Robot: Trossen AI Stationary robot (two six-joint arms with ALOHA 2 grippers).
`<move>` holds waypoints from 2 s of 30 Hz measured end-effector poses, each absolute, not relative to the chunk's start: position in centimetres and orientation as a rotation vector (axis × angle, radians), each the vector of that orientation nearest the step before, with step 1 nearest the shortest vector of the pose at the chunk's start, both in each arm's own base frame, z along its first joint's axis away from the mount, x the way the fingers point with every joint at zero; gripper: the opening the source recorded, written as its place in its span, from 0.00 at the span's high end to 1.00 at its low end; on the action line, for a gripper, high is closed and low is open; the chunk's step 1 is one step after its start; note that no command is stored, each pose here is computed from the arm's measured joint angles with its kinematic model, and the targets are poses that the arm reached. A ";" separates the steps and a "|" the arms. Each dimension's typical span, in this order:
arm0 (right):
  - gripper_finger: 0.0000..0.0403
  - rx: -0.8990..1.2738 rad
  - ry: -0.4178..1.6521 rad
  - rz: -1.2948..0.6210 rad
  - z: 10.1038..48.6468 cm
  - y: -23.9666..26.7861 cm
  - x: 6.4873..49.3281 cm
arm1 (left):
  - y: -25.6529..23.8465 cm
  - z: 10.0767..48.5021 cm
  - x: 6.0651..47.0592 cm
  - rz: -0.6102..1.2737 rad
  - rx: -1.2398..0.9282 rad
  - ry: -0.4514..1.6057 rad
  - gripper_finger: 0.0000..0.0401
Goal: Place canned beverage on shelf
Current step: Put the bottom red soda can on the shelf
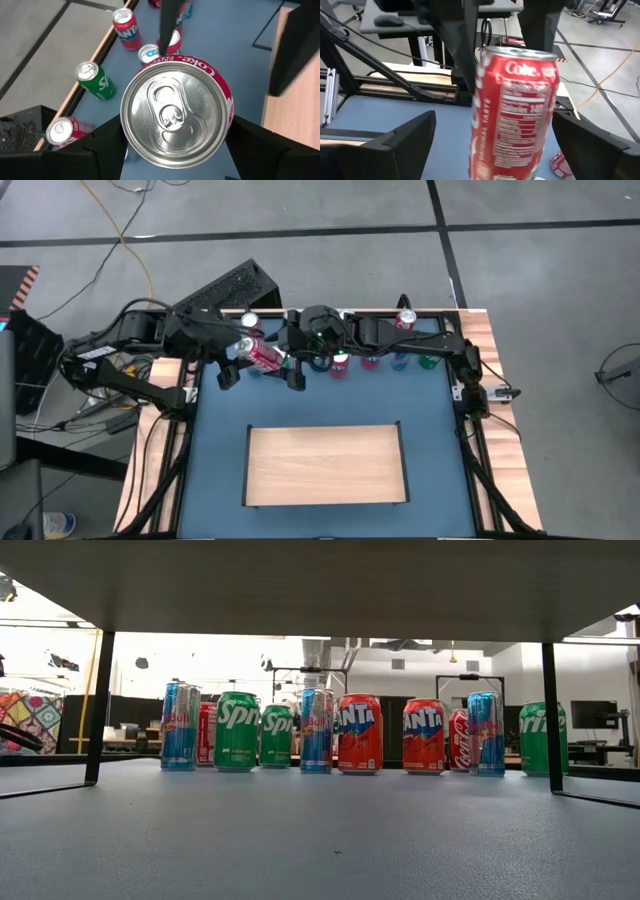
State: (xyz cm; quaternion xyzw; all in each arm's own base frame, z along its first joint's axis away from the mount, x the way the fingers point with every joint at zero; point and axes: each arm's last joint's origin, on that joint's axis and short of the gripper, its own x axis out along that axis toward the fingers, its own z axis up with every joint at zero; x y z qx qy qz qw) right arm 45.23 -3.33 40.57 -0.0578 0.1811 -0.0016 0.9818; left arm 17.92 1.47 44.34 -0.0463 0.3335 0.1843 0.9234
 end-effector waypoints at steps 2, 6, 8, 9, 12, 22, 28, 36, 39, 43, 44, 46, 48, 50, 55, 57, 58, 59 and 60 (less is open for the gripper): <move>0.03 -0.114 0.366 -0.006 40.6 -3.5 45.2 | 1.3 44.3 18.1 0.376 -0.088 0.680 0.33; 0.03 -0.113 0.371 -0.006 40.1 -3.6 45.6 | 0.9 44.3 18.4 0.356 -0.082 0.676 0.33; 0.03 -0.106 0.391 -0.003 39.7 -3.5 45.8 | 0.7 44.3 18.4 0.350 -0.082 0.677 0.33; 0.03 -0.102 0.407 0.002 39.4 -3.5 45.8 | 0.6 44.3 18.4 0.345 -0.081 0.677 0.33; 0.04 -0.097 0.416 0.006 38.6 -3.4 46.5 | 0.5 44.3 18.4 0.340 -0.079 0.677 0.33; 0.13 -0.076 0.423 0.010 38.3 -2.9 46.6 | -0.1 44.0 18.9 0.311 -0.068 0.698 0.33; 0.26 -0.065 0.452 0.029 38.0 -2.7 46.5 | -0.3 43.3 20.0 0.311 -0.060 0.737 0.33; 0.28 -0.063 0.472 0.029 37.9 -1.9 46.5 | -0.9 43.1 20.5 0.295 -0.071 0.739 0.33; 0.29 -0.057 0.472 0.034 37.9 -1.4 46.5 | -0.9 43.2 20.5 0.293 -0.086 0.737 0.32; 0.29 -0.069 0.446 0.046 38.1 -0.8 46.6 | -1.0 43.2 20.4 0.266 -0.131 0.734 0.19; 0.29 -0.075 0.422 0.050 38.3 -0.6 46.8 | -1.0 43.4 20.4 0.260 -0.143 0.718 0.15; 0.29 -0.078 0.400 0.055 38.4 -0.4 46.9 | -1.1 43.4 20.4 0.254 -0.165 0.714 0.09; 0.29 -0.060 0.385 0.064 38.5 -0.3 46.9 | -1.1 43.5 20.2 0.252 -0.186 0.709 0.05; 0.29 -0.051 0.355 0.064 38.8 0.0 47.1 | -1.2 43.7 19.7 0.251 -0.193 0.698 0.03; 0.29 -0.039 0.335 0.060 39.0 0.2 47.1 | -1.7 44.7 18.5 0.218 -0.201 0.632 0.03; 0.29 -0.019 0.335 0.059 38.3 0.2 47.3 | -1.9 45.3 17.8 0.198 -0.207 0.582 0.03; 0.29 -0.004 0.328 0.057 38.0 0.2 47.4 | -2.1 45.6 17.5 0.190 -0.209 0.555 0.03; 0.29 0.012 0.335 0.057 37.6 0.3 47.3 | -2.2 45.9 17.3 0.183 -0.210 0.522 0.03; 0.29 0.026 0.347 0.060 37.0 0.6 47.3 | -2.3 46.2 17.0 0.177 -0.210 0.495 0.03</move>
